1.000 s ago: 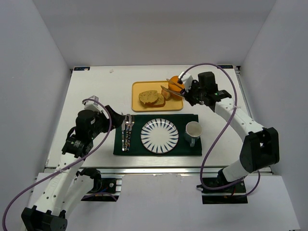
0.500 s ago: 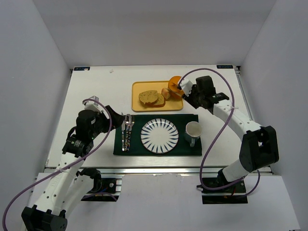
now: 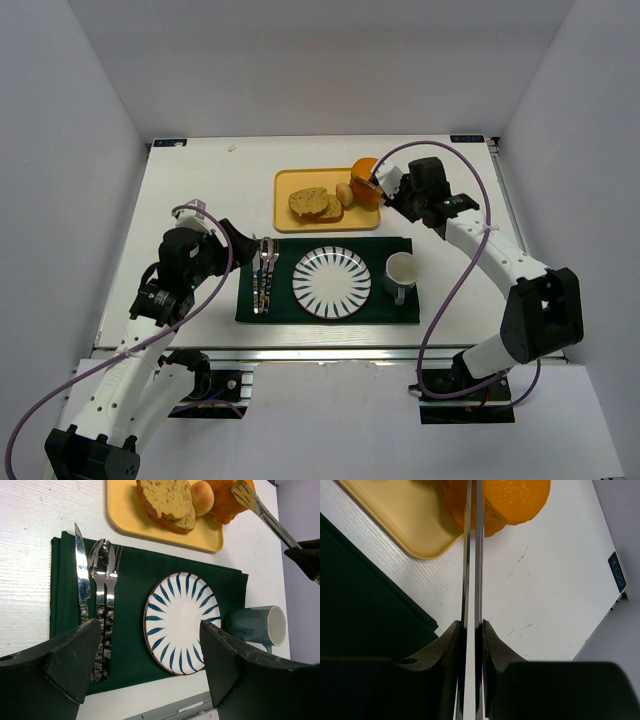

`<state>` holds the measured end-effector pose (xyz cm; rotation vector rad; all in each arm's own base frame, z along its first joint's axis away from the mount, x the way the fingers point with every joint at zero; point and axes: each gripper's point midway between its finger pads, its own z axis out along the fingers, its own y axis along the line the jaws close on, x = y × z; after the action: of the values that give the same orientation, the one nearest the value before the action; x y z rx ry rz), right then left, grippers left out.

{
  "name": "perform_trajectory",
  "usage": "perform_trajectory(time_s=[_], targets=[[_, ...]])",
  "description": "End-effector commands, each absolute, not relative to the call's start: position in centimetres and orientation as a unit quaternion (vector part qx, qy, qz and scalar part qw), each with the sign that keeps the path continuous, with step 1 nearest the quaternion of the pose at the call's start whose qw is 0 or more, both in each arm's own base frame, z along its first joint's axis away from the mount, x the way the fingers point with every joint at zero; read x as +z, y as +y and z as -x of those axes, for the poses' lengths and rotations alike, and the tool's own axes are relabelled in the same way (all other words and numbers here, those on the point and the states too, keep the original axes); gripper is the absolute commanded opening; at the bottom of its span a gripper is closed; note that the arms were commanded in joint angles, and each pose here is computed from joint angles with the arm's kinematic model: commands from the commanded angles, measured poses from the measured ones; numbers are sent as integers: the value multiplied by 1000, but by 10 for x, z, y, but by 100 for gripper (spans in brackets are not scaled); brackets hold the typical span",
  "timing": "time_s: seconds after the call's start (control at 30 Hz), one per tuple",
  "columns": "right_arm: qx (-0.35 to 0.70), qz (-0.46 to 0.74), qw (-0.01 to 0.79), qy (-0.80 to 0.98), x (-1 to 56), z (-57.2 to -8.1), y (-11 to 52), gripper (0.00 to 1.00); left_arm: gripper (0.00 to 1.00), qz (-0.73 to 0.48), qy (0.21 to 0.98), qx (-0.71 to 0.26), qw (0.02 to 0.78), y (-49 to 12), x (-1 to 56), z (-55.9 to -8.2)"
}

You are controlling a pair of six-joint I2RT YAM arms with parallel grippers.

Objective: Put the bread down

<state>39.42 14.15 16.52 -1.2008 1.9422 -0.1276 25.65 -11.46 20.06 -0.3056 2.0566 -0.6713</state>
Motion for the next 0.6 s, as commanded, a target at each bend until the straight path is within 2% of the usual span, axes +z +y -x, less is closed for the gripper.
perform_trajectory(time_s=[0.0,0.23,0.57], targets=[[-39,447,501,740,235,-404,155,0,89,125,831,-276,467,-115,205,-259],[-7,443,551,707,279,-388,164,0,89,124,831,-277,467,-115,206,-259],[129,499,529,674,279,-300,187,0,89,127,829,-266,475,-110,210,-259]])
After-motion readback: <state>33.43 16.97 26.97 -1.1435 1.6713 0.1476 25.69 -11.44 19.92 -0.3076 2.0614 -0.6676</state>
